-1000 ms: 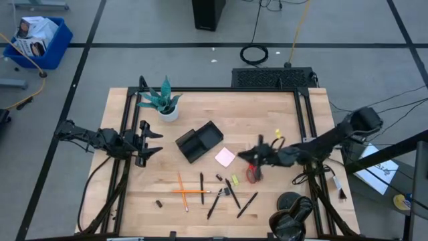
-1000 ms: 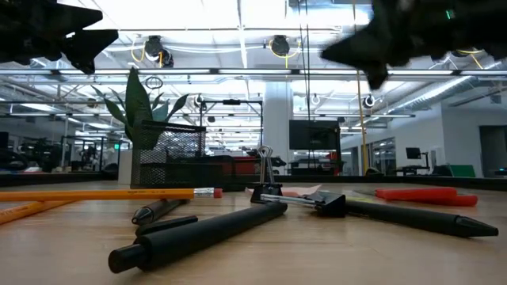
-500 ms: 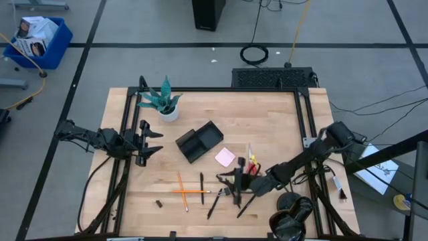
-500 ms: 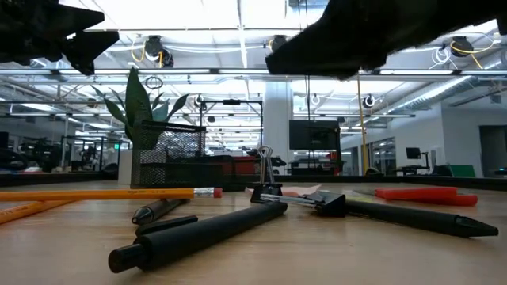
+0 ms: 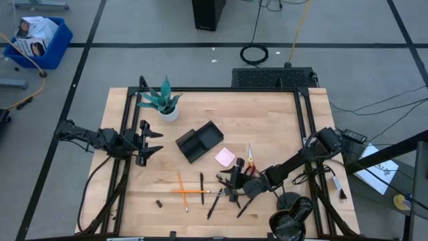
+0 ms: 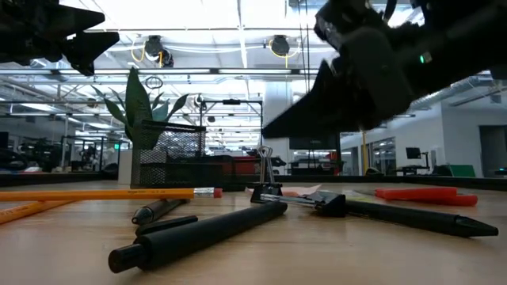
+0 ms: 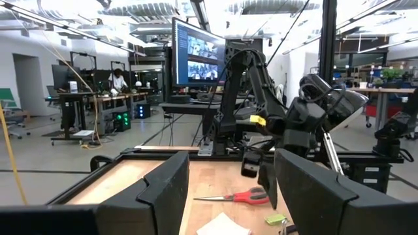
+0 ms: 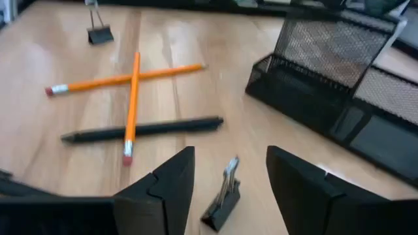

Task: Pick and place office supplies into organizer
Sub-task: Put the black binder clip into the black desk organizer

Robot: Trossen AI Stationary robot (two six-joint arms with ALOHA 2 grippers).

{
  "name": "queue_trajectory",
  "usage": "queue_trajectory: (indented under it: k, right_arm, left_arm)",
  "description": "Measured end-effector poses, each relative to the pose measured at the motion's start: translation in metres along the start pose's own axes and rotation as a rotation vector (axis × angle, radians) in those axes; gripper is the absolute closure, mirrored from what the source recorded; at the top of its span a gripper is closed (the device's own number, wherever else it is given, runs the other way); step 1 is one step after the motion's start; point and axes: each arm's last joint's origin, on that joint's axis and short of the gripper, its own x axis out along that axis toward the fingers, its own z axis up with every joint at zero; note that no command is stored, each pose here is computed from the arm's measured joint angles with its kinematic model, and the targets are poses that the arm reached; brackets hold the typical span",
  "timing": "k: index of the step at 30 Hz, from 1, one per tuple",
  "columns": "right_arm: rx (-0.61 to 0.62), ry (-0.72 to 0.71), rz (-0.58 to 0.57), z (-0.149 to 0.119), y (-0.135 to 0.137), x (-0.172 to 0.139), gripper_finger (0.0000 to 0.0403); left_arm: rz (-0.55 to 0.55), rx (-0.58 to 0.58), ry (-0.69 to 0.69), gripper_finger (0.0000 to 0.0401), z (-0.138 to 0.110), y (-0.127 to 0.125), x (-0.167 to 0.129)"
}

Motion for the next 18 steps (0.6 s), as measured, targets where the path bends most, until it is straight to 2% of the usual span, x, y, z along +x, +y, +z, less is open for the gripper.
queue_trajectory:
  k: [18]
  right_arm:
    - [0.058,0.014,-0.019,-0.0036,-0.0049,0.0060,0.0226]
  left_arm:
    - [-0.001,-0.014,0.019,0.0171,-0.0019,-0.0001,0.0000]
